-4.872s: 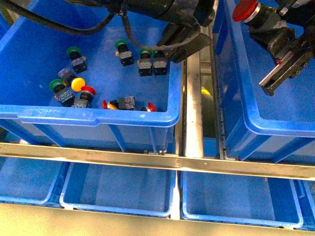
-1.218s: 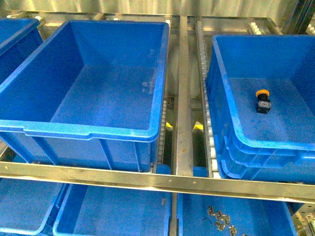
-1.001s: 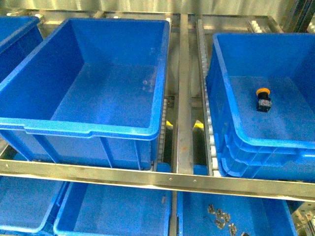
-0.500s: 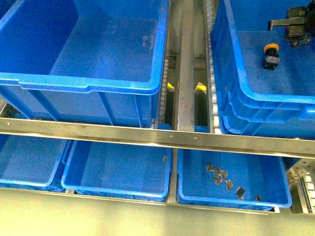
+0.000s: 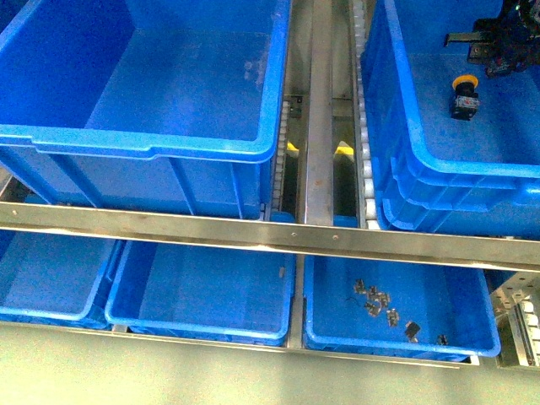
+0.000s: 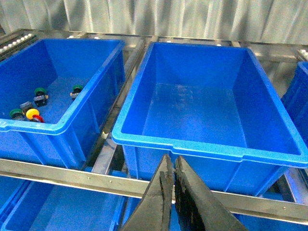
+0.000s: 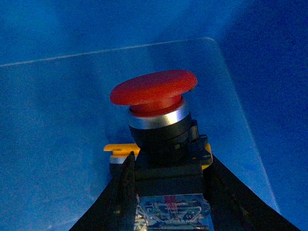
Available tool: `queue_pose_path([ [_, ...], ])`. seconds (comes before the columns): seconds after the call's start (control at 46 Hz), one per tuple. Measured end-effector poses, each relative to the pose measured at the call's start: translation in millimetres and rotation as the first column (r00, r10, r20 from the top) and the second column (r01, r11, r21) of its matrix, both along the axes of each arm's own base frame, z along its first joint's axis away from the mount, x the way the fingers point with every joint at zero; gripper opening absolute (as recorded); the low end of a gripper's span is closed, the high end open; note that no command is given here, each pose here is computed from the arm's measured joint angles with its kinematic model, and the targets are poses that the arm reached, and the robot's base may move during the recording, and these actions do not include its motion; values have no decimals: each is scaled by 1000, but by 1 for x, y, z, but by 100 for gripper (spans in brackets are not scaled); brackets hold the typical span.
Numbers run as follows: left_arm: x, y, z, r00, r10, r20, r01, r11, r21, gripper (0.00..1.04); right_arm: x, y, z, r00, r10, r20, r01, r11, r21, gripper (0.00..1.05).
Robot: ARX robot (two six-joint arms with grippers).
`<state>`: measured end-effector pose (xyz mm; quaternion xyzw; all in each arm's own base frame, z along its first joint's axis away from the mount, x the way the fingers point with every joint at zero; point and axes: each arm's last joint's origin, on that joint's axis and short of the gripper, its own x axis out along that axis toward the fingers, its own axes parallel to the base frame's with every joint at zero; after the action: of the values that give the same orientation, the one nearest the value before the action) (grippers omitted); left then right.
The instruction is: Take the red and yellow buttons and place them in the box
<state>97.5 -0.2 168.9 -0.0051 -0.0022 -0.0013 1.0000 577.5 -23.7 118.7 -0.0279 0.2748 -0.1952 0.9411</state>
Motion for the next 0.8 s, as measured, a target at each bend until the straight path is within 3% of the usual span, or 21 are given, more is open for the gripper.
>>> queue_pose_path([
  [0.152, 0, 0, 0, 1000, 0, 0, 0, 1000, 0, 2, 15, -2, -18, 1000, -18, -6, 18, 1000, 1, 33],
  [0.348, 0, 0, 0, 1000, 0, 0, 0, 1000, 0, 2, 15, -6, -22, 999, -34, 25, 34, 999, -2, 59],
  [0.457, 0, 0, 0, 1000, 0, 0, 0, 1000, 0, 2, -5, -12, -5, 995, -33, 93, 34, 999, -11, 82],
  [0.544, 0, 0, 0, 1000, 0, 0, 0, 1000, 0, 2, -42, -16, 28, 984, 21, 178, -22, 1000, 4, 99],
  [0.674, 0, 0, 0, 1000, 0, 0, 0, 1000, 0, 2, -118, -17, 67, 969, 74, 236, -81, 996, 21, 97],
  [0.805, 0, 0, 0, 1000, 0, 0, 0, 1000, 0, 2, -208, -10, 73, 979, 115, 170, -131, 988, 84, 97],
])
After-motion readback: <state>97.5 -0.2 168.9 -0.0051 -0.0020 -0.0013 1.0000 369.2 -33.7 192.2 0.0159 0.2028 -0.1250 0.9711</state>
